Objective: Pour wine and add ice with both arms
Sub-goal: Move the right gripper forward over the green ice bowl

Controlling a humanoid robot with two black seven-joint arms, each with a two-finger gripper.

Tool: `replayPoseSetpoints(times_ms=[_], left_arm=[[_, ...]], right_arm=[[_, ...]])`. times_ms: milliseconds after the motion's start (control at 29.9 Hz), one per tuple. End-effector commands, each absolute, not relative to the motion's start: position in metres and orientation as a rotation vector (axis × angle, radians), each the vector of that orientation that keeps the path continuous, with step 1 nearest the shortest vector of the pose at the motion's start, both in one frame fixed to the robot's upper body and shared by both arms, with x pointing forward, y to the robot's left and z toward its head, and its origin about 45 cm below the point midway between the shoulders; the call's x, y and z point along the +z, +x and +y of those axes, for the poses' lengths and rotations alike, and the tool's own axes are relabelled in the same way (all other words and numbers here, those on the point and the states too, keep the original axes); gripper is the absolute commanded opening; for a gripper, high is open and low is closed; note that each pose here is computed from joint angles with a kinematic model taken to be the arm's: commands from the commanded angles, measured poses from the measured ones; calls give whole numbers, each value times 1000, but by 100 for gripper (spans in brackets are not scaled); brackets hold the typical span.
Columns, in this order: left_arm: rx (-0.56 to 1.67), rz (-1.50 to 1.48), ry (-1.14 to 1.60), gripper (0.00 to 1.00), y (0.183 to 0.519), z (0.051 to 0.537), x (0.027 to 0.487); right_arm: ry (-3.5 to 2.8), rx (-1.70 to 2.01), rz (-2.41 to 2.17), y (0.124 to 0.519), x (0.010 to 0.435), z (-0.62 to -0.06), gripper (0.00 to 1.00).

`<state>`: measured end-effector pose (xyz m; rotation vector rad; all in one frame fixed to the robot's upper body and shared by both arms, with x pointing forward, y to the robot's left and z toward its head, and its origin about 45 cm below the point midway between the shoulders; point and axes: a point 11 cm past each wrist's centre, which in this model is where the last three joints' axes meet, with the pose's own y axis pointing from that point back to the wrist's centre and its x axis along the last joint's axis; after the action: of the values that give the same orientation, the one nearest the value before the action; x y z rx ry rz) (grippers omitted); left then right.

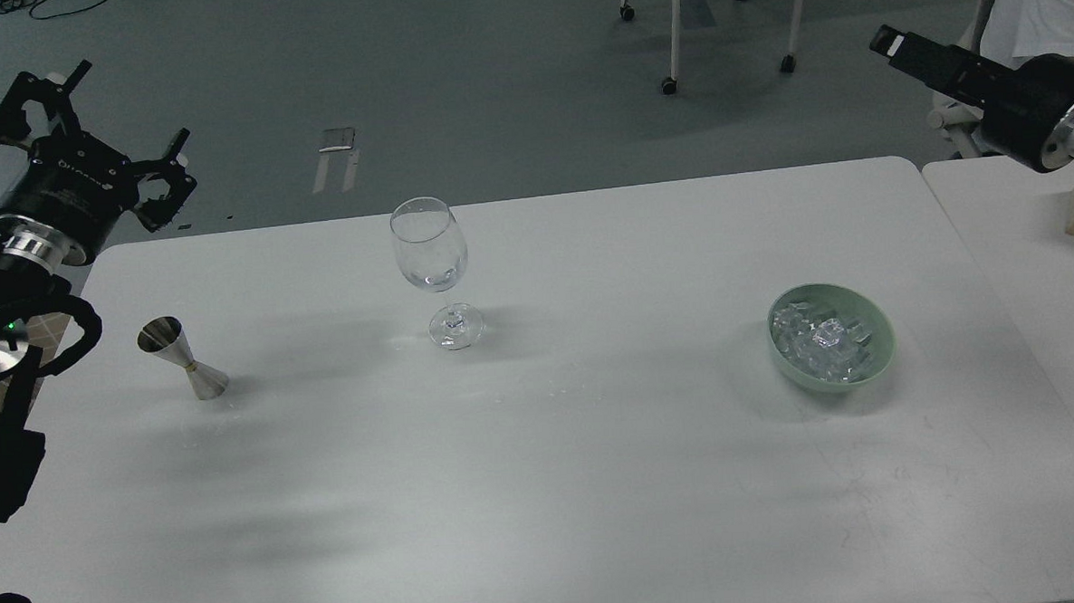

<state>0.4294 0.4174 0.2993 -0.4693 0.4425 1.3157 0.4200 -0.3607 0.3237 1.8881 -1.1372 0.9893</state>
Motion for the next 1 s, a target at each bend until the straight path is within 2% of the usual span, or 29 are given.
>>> replayPoseSetpoints(times_ms=[0,134,267,468,969], left_arm=[[1311,432,-467,98,430,414,305],[1299,422,-468,98,429,410,309],[1297,427,-472,98,429,408,308],[1301,429,-476,98,429,407,306],[1315,444,-467,98,424,410,296]], right_arm=[[1869,1037,-1032,410,327,-362,100],[1825,1105,-875,413,320,-343,97],[1724,1135,-690,406,289,-338,88],[1642,1133,-482,388,246,-338,87],[1708,1050,-340,341,192,-331,86]])
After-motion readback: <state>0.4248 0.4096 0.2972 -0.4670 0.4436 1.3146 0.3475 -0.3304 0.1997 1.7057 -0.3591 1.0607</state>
